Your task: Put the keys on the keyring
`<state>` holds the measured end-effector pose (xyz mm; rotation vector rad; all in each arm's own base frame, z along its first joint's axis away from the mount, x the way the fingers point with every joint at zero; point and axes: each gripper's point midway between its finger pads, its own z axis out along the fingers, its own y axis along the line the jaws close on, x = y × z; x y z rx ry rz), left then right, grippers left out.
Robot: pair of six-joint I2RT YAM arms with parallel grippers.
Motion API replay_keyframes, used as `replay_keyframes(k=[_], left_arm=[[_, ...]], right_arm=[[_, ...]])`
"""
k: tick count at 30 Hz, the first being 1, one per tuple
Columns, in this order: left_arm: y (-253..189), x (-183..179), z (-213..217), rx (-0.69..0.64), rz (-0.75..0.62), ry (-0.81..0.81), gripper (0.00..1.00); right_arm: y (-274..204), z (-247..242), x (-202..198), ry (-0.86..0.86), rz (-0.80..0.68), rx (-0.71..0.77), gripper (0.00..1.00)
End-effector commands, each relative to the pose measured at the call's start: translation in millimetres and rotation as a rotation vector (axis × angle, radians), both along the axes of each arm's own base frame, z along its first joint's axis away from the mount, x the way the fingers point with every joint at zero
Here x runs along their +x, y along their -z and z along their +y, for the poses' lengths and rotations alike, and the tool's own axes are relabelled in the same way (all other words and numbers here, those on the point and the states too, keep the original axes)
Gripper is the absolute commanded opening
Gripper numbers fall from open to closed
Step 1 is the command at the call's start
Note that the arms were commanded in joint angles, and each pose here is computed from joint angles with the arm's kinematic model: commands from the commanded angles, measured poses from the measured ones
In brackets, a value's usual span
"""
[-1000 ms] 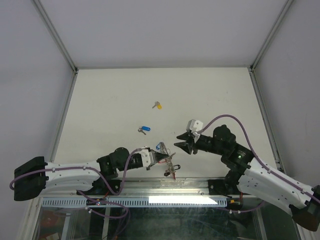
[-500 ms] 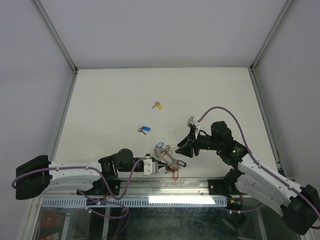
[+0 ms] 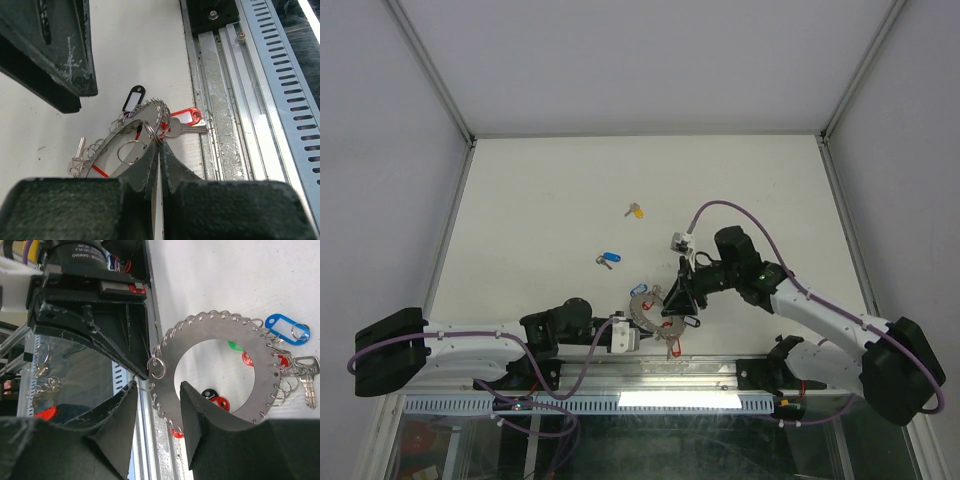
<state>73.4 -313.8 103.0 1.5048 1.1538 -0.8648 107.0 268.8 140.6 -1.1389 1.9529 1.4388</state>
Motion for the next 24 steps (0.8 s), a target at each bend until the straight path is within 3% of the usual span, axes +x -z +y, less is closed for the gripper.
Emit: replay_keyframes(k=[1, 6, 24], left_arm=[[-20, -5, -9, -0.055, -0.038, 0.05, 0.0], [-20, -5, -9, -0.053, -0.041, 0.052, 0.0], [-22, -6, -9, -0.055, -0.046, 0.063, 0.0]], right_arm=[[-21, 16, 7, -0.047, 0.034, 0.054, 0.4], [-8, 23, 2, -0.091, 0.098, 0.026, 0.36], [17, 44, -7, -0.143, 0.124, -0.011, 0.38]])
